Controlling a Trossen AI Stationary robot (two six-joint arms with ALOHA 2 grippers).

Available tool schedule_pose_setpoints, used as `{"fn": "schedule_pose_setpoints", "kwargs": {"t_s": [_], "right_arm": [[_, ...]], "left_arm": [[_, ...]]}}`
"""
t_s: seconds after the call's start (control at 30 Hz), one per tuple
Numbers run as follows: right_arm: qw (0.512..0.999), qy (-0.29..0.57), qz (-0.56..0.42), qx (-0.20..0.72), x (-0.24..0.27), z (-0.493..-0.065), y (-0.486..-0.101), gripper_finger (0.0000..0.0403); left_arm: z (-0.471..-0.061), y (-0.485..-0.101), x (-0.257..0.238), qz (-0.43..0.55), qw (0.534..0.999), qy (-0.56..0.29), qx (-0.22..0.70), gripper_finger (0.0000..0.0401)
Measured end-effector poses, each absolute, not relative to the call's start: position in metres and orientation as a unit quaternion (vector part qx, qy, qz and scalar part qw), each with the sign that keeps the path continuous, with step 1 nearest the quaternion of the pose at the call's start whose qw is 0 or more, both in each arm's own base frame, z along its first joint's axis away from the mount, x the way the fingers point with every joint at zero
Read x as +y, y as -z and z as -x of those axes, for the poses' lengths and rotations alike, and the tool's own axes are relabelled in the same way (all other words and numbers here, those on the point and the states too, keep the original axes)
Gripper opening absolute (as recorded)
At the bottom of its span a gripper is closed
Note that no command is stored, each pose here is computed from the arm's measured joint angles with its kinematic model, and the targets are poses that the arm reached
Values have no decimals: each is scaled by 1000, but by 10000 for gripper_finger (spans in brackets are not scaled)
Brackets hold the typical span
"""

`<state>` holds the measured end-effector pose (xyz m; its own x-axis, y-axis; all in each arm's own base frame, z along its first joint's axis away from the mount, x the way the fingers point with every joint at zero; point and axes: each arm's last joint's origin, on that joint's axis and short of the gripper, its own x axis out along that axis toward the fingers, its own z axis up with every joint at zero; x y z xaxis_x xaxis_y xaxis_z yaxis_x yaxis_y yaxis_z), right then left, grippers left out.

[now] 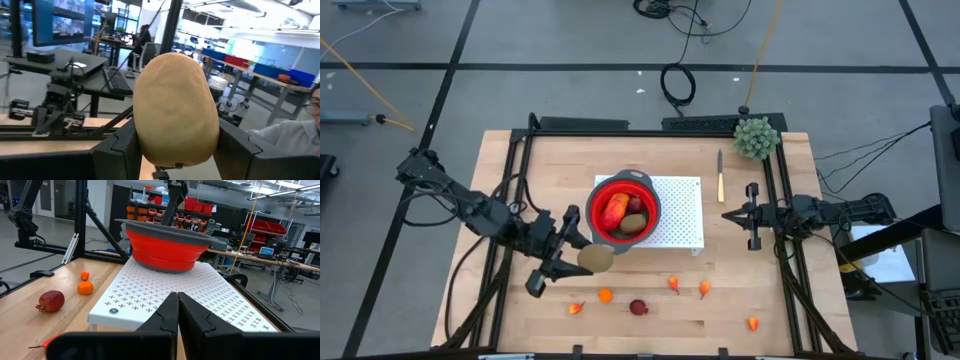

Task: Pick & Place Fruit
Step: Put the kiwi into the strainer bowl on the shelf

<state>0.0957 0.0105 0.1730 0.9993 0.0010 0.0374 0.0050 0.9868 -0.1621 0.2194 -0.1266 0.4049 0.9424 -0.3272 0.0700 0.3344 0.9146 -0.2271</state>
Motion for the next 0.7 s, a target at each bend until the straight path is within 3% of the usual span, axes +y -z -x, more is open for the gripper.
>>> {"fn": "schedule_pose_setpoints", "kwargs": {"t_s": [0.4,0.7], "right_arm": [[997,1,81,-19,11,-96,-173,0],[995,3,72,-75,11,-95,-184,0]], "left_arm": [[-247,-361,-127,147,984,-1,101,184],[-270,-344,-112,136,980,-82,118,184]]}}
